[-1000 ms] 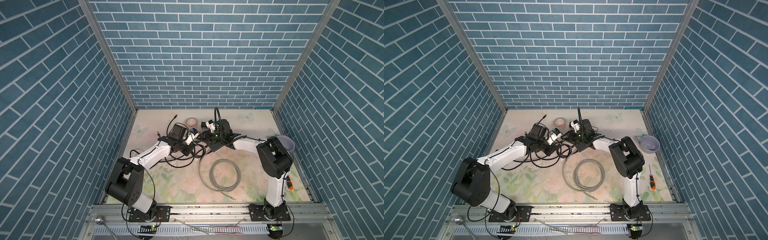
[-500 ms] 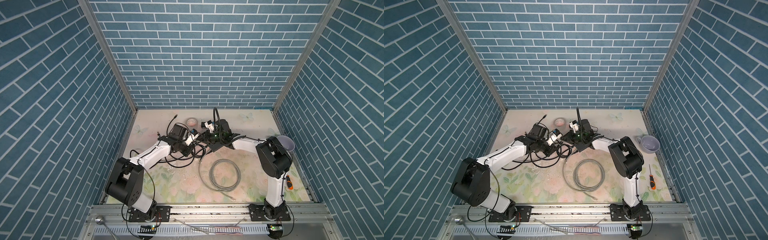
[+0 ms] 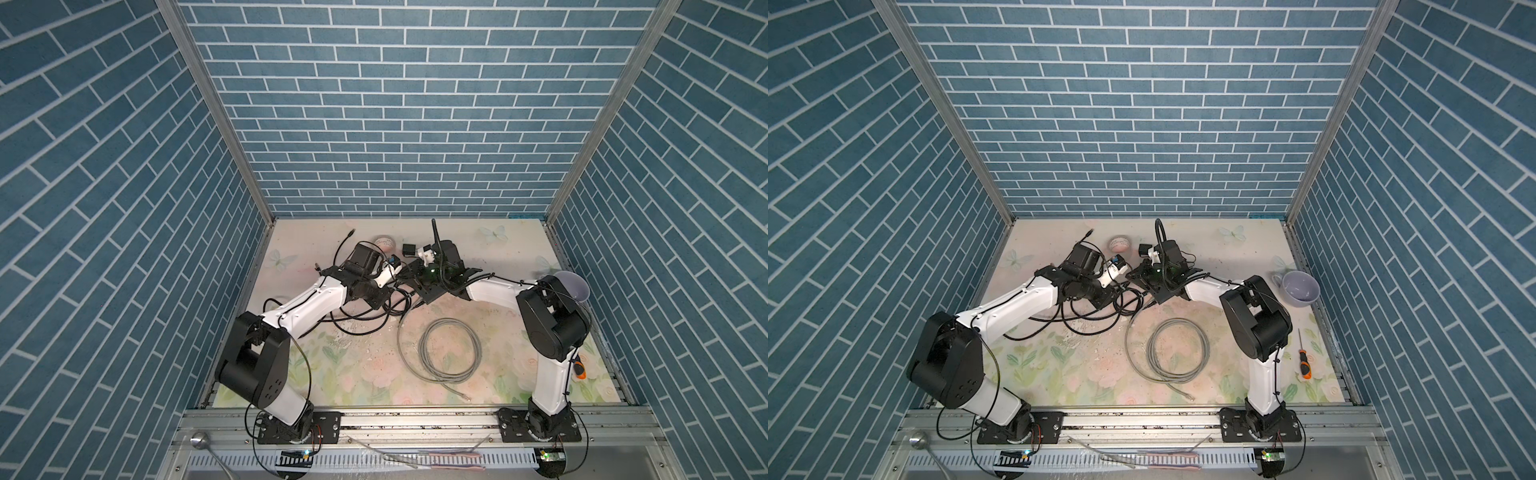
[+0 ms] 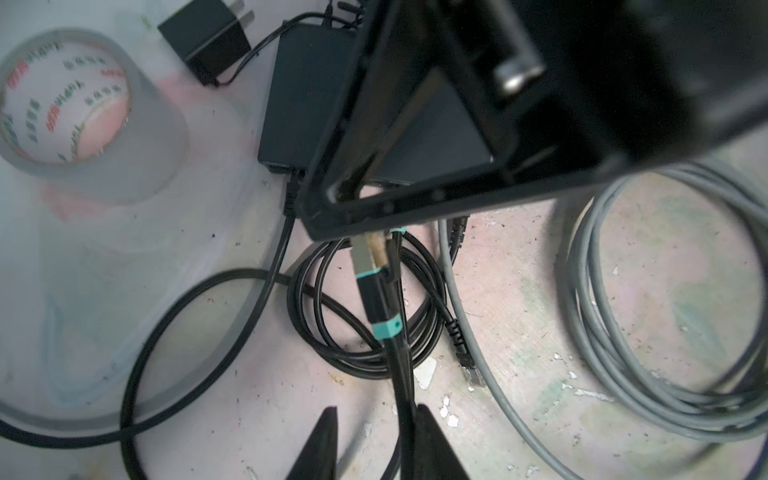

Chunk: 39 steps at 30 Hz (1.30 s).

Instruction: Insert the plug into the switch port

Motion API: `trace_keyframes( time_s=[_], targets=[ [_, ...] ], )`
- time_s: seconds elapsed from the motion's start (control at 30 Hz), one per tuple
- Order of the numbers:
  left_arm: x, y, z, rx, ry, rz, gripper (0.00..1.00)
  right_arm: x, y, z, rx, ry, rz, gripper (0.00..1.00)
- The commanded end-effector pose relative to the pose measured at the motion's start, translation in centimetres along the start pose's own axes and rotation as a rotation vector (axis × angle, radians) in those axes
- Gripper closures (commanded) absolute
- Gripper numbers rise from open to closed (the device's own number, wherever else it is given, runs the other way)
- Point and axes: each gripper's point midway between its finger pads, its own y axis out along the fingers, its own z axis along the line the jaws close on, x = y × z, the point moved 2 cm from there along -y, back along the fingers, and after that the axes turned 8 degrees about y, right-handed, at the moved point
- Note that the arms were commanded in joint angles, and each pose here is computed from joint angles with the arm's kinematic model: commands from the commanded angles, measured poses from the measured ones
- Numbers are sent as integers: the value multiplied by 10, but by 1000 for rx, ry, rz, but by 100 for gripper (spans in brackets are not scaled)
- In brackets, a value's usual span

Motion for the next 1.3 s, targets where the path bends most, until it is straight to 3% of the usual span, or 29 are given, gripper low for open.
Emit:
trace_keyframes(
  time_s=[0.0, 0.23, 0.8, 0.9, 1.07, 1.27],
  targets=[
    [18, -11, 5, 115, 65, -39, 63, 8, 4, -22, -61, 162, -58, 100],
    [20, 4, 9, 204, 102, -22, 60, 7, 0, -22, -112, 180, -72, 100],
    [22, 41, -7, 195, 158, 36, 56, -1, -1, -2, -74, 209, -65, 100],
    [20, 46, -4, 223, 165, 67, 61, -3, -4, 0, -71, 208, -65, 100],
    [19, 49, -3, 231, 166, 72, 78, -4, -5, 2, -56, 226, -57, 100],
    [8, 48, -2, 251, 144, 98, 60, -5, -7, 0, -44, 260, -69, 100]
  ],
)
